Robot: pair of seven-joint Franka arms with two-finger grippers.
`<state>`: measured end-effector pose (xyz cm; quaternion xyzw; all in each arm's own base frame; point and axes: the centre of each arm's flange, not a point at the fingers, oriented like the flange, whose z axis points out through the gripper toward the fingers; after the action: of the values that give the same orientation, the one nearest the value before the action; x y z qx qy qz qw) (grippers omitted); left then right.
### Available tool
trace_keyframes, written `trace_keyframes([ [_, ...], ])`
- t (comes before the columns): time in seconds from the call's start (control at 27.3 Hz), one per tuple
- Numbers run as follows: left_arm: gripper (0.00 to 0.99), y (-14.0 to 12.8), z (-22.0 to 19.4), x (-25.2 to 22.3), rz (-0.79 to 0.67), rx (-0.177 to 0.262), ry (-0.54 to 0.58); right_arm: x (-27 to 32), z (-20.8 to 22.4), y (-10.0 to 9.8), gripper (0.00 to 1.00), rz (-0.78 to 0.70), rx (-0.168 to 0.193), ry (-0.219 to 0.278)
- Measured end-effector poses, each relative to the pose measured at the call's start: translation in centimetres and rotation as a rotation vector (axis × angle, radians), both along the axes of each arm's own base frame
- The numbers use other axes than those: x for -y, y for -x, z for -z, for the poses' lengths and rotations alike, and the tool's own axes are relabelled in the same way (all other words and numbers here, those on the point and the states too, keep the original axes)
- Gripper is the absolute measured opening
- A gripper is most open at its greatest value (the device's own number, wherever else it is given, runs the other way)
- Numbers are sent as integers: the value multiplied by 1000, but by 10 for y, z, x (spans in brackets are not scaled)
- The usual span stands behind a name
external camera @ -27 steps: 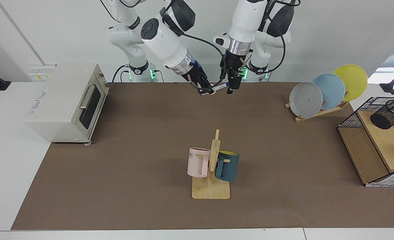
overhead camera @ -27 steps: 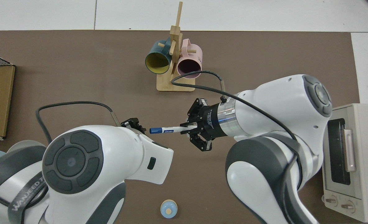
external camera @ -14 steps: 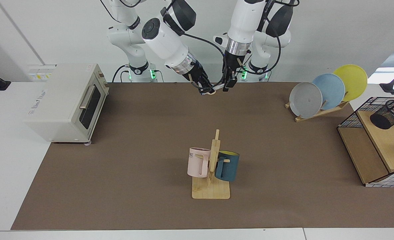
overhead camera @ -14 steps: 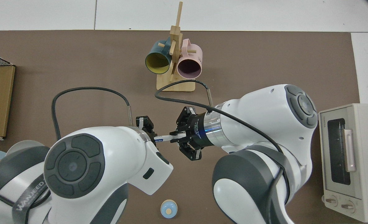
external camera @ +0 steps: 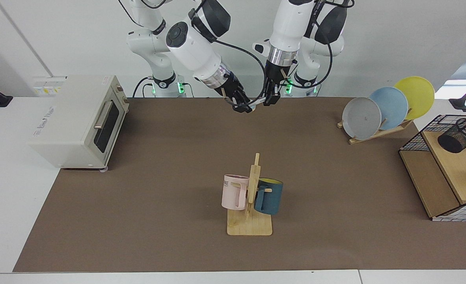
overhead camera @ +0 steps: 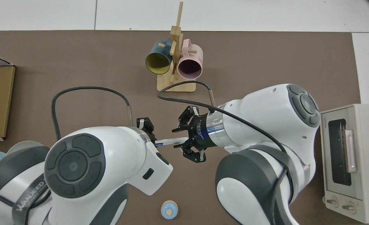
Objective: Put markers into pen holder
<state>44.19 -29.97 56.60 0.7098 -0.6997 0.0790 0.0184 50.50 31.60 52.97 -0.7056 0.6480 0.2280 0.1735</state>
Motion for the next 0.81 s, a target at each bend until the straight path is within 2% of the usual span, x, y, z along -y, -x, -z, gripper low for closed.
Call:
trace_keyframes([
  [0.04, 150, 0, 0, -1, -2, -2, -1, 3, 0, 0, 529, -5, 3, 13],
  [0.11, 150, -2, 2, -6, -10, -17, -9, 11, -3, 0, 705, -21, 18, 49],
  [0.15, 150, -3, 3, -9, -16, -25, -13, 16, -6, 0, 727, -29, 28, 65],
  [0.18, 150, -5, 4, -15, -26, -36, -19, 22, -8, -1, 828, -38, 40, 84],
  [0.33, 150, -20, 10, -52, -97, -87, -45, 62, -20, -6, 996, -91, 89, 162],
  [0.55, 150, -46, 17, -131, -221, -134, -121, 134, -30, -19, 996, -232, 176, 257],
  [0.66, 150, -55, 18, -169, -260, -135, -168, 163, -32, -25, 996, -322, 233, 315],
  [0.81, 150, -66, 18, -220, -303, -117, -245, 194, -34, -31, 996, -473, 302, 398],
])
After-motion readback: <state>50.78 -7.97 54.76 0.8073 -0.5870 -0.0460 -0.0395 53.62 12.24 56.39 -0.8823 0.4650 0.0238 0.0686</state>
